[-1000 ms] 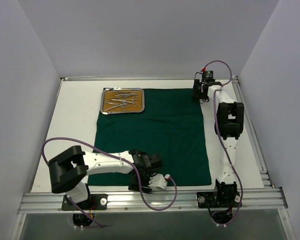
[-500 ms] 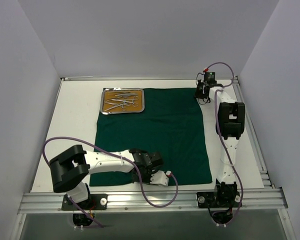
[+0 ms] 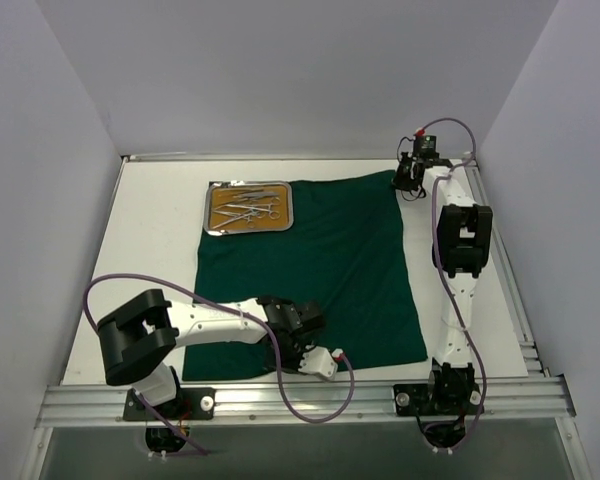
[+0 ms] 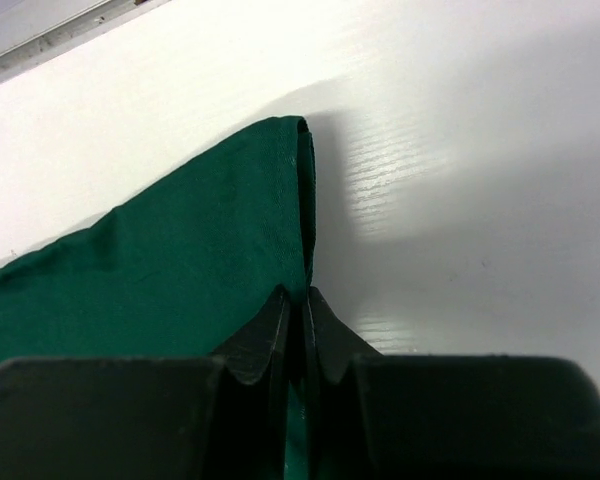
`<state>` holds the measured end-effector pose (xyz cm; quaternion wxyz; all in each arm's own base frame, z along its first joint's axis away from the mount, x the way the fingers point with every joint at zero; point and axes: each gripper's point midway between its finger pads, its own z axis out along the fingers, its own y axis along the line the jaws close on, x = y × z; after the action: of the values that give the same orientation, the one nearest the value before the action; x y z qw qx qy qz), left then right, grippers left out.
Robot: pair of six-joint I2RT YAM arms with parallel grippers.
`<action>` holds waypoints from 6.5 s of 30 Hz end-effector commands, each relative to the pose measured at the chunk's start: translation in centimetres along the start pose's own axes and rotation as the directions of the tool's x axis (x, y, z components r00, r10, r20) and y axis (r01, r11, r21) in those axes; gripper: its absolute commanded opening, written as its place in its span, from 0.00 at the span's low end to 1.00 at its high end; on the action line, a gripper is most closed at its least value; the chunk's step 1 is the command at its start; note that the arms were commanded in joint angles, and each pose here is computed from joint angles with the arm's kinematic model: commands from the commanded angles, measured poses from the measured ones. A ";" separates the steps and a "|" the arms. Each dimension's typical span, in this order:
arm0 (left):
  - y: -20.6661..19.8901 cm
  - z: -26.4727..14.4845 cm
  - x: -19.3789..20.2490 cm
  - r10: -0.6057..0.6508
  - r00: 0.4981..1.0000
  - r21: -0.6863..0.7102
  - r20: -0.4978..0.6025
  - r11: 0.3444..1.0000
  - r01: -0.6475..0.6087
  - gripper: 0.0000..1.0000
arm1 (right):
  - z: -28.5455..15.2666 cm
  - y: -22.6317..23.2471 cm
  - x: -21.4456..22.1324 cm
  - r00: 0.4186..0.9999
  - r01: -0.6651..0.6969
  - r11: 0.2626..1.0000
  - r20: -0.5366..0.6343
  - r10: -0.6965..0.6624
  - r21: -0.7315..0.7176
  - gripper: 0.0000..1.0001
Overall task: Open and lay out the surgical kit
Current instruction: Smooth out the surgical kit at the center of the board, then pick up the medical item from the container.
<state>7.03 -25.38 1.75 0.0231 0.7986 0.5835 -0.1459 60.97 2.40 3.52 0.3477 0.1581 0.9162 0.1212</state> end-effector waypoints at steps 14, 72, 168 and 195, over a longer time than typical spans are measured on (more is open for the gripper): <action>1.6 -5.3 -2.6 -0.103 0.985 0.036 0.137 0.994 0.099 0.76 | -4.3 -1.8 -3.5 0.993 0.023 0.995 0.117 -0.034 0.097 0.52; 22.6 -17.4 23.1 -0.764 0.223 -0.111 0.605 0.197 0.974 0.58 | -13.2 7.4 7.7 0.989 -0.005 0.997 0.149 -0.007 0.074 0.12; 17.0 -27.0 28.3 -0.693 0.077 -0.253 0.717 -0.156 0.955 0.89 | -27.8 24.3 8.4 0.790 0.612 0.702 0.320 -0.522 -0.364 0.54; 15.4 -26.0 29.3 -0.678 0.129 -0.241 0.723 -0.072 0.968 0.90 | -9.9 39.3 13.8 0.416 0.908 0.338 0.455 -0.787 -0.246 0.36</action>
<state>32.86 2.58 14.99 0.2995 0.0894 0.9493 -0.0341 50.65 41.01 10.05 0.4199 -0.4066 0.8029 0.1167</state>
